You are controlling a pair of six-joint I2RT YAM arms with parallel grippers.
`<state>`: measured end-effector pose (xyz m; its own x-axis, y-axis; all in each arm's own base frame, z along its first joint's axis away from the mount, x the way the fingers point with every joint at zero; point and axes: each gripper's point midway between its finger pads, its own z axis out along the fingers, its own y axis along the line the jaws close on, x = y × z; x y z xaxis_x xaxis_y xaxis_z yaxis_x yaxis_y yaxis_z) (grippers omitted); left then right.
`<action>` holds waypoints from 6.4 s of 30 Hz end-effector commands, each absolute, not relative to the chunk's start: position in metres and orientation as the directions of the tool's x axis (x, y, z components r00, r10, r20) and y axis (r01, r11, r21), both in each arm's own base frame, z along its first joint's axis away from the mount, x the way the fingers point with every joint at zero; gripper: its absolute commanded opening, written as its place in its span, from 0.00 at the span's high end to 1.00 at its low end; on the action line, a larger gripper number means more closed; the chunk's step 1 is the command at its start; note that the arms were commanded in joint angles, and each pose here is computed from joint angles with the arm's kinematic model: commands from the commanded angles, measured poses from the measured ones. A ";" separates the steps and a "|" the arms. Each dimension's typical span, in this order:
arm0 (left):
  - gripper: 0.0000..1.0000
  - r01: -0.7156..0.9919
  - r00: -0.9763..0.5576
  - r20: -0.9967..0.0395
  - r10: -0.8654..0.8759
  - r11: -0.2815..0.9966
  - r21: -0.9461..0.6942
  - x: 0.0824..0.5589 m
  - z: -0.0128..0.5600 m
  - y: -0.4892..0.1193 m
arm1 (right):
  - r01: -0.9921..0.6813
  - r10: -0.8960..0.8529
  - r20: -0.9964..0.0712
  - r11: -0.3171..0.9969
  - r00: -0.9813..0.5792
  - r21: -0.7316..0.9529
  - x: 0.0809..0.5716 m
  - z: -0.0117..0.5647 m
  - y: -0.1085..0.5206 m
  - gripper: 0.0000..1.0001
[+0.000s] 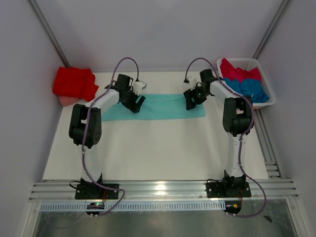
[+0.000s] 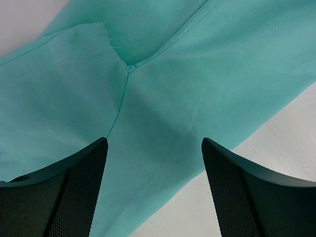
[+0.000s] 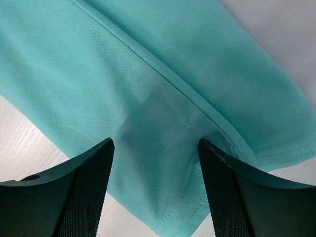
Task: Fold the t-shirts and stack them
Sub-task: Fold the tshirt
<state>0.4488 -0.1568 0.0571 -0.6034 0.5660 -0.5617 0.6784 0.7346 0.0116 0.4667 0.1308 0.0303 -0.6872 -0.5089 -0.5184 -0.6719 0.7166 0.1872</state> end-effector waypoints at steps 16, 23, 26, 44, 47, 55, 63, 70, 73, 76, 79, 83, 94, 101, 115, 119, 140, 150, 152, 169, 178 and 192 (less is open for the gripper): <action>0.22 0.646 -0.658 -0.551 0.513 0.761 -0.062 0.455 0.048 -0.131 | -0.634 -0.505 -0.476 0.758 -0.720 0.154 0.469 0.038 0.118 0.27; 0.22 0.628 -0.678 -0.537 0.502 0.775 -0.068 0.452 0.045 -0.117 | -0.605 -0.481 -0.468 0.782 -0.741 0.154 0.471 0.038 0.107 0.27; 0.22 0.626 -0.679 -0.537 0.500 0.777 -0.068 0.451 0.046 -0.113 | -0.589 -0.466 -0.463 0.792 -0.754 0.161 0.471 0.037 0.101 0.27; 0.24 0.599 -0.705 -0.513 0.489 0.798 -0.063 0.436 0.042 -0.089 | -0.563 -0.440 -0.465 0.810 -0.768 0.164 0.471 0.041 0.086 0.27; 0.24 0.599 -0.704 -0.514 0.489 0.799 -0.060 0.431 0.041 -0.085 | -0.563 -0.443 -0.464 0.812 -0.767 0.155 0.468 0.039 0.085 0.27; 0.24 0.575 -0.711 -0.520 0.474 0.817 -0.041 0.431 0.043 -0.068 | -0.556 -0.438 -0.465 0.818 -0.770 0.149 0.468 0.039 0.080 0.27; 0.25 0.568 -0.714 -0.518 0.472 0.823 -0.032 0.429 0.038 -0.063 | -0.558 -0.439 -0.476 0.818 -0.762 0.139 0.468 0.041 0.080 0.27; 0.25 0.563 -0.716 -0.510 0.476 0.826 -0.020 0.425 0.036 -0.057 | -0.561 -0.448 -0.488 0.820 -0.750 0.109 0.467 0.043 0.073 0.27; 0.25 0.559 -0.718 -0.512 0.472 0.829 -0.019 0.424 0.036 -0.053 | -0.564 -0.450 -0.492 0.819 -0.745 0.106 0.467 0.044 0.073 0.27; 0.25 0.559 -0.713 -0.520 0.470 0.829 -0.018 0.423 0.039 -0.054 | -0.566 -0.448 -0.506 0.818 -0.737 0.100 0.468 0.047 0.071 0.27; 0.25 0.557 -0.710 -0.530 0.464 0.830 -0.019 0.425 0.043 -0.055 | -0.571 -0.439 -0.530 0.814 -0.726 0.107 0.471 0.052 0.074 0.27; 0.25 0.555 -0.707 -0.536 0.461 0.832 -0.017 0.426 0.047 -0.054 | -0.591 -0.439 -0.563 0.799 -0.700 0.112 0.473 0.064 0.080 0.27; 0.26 0.554 -0.698 -0.541 0.469 0.833 0.007 0.420 0.060 -0.051 | -0.651 -0.447 -0.649 0.753 -0.616 0.099 0.466 0.100 0.090 0.27; 0.26 0.546 -0.675 -0.571 0.468 0.837 0.041 0.411 0.078 -0.049 | -0.691 -0.453 -0.736 0.723 -0.502 0.026 0.458 0.140 0.093 0.26; 0.26 0.636 -0.577 -0.662 0.479 0.772 0.005 0.365 0.138 -0.078 | -0.598 -0.416 -0.808 0.795 -0.417 -0.101 0.457 0.176 0.077 0.25; 0.26 0.712 -0.556 -0.586 0.590 0.701 0.031 0.341 0.119 -0.089 | -0.589 -0.418 -0.780 0.804 -0.466 -0.078 0.462 0.154 0.074 0.25; 0.26 0.778 -0.368 -0.454 0.811 0.537 0.327 0.362 0.079 -0.204 | -0.394 -0.363 -0.715 0.910 -0.597 -0.133 0.497 0.117 0.039 0.25; 0.26 0.818 -0.400 -0.406 0.822 0.520 0.247 0.344 0.057 -0.232 | -0.412 -0.400 -0.721 0.895 -0.566 -0.173 0.539 0.123 0.038 0.25; 0.26 0.817 -0.398 -0.397 0.827 0.517 0.258 0.342 0.058 -0.227 | -0.412 -0.398 -0.725 0.895 -0.561 -0.172 0.543 0.123 0.039 0.25; 0.22 0.458 -0.621 -0.523 0.584 0.811 0.363 0.420 0.092 -0.133 | -0.535 -0.439 -0.716 0.838 -0.544 -0.107 0.527 0.110 0.059 0.25; 0.22 0.224 -0.735 -0.609 0.298 0.955 0.196 0.469 0.078 -0.081 | -0.558 -0.460 -0.718 0.821 -0.522 -0.121 0.497 0.108 0.059 0.25; 0.22 0.325 -0.750 -0.572 0.332 0.938 0.118 0.466 0.051 -0.099 | -0.557 -0.454 -0.711 0.824 -0.536 -0.107 0.502 0.100 0.060 0.25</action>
